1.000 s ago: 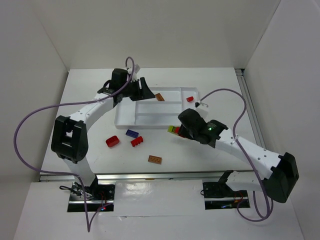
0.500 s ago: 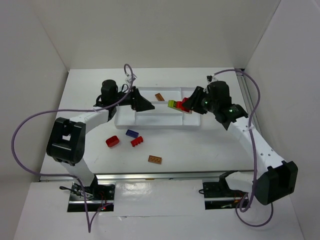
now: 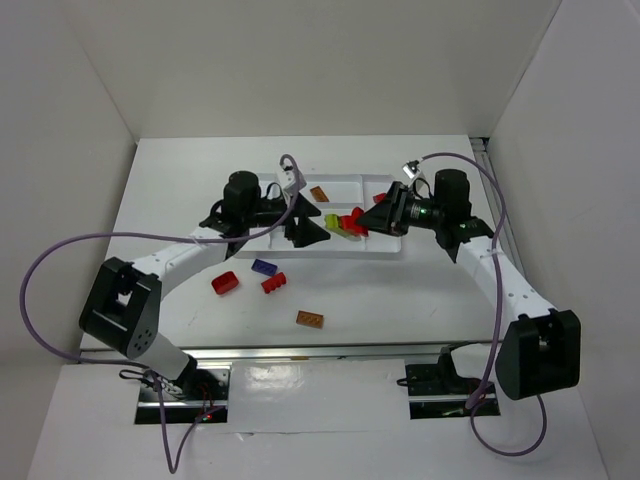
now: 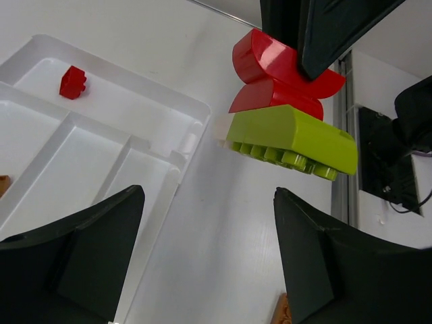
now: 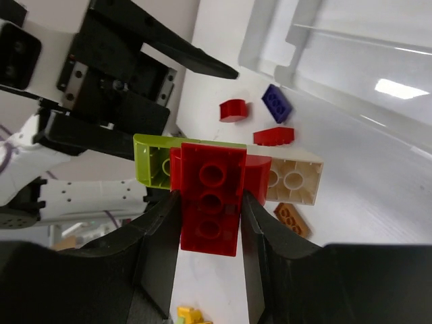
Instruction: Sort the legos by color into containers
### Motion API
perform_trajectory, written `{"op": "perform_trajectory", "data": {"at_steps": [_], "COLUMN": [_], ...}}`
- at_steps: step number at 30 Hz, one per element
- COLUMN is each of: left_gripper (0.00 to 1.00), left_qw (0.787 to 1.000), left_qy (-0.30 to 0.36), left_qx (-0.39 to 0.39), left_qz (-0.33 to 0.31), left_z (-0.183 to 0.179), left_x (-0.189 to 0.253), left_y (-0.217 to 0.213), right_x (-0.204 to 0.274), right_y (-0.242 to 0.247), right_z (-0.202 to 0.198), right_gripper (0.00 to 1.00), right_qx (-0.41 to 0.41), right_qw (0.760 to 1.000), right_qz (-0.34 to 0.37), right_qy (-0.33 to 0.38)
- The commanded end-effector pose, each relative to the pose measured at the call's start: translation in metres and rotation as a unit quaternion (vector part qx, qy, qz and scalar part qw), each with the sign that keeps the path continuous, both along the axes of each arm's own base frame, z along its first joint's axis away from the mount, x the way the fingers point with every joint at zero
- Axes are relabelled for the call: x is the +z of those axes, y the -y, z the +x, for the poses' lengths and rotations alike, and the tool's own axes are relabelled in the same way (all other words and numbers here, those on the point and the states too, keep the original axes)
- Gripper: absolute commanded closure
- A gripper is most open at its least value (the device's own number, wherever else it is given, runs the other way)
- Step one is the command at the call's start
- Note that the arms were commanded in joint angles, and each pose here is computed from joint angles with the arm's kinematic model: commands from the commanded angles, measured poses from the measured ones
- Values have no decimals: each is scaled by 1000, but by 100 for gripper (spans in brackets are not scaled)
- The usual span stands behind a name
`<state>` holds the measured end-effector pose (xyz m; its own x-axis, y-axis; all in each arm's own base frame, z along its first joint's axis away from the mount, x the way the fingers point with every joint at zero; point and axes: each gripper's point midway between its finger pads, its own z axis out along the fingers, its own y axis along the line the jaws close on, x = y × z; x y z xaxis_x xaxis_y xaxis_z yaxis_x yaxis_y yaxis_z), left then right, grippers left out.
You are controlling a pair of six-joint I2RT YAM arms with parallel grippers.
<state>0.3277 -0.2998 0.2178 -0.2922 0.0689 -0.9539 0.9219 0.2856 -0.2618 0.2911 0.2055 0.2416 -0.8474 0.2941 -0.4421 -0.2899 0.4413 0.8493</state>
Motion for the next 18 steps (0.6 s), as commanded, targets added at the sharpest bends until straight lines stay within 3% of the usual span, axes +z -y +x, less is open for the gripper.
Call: {"op": "perform_trajectory", "data": {"at_steps": [1,18], "left_gripper": [12,8], "left_qw": [994,988], "left_qy": [110,143], "left_qx": [7,-45], "left_qz": [-2,-49], "left_z": [4,-34], "left_x": [27,54], "left_y": [4,38], "right_x": [30,30], "right_y": [-7,-19], "right_z": [-6,-11], "right_gripper": [70,70], "right_qx": [41,65], "right_qw": [997,993], "right_qz": [50,92], "right_qy": [44,22]}}
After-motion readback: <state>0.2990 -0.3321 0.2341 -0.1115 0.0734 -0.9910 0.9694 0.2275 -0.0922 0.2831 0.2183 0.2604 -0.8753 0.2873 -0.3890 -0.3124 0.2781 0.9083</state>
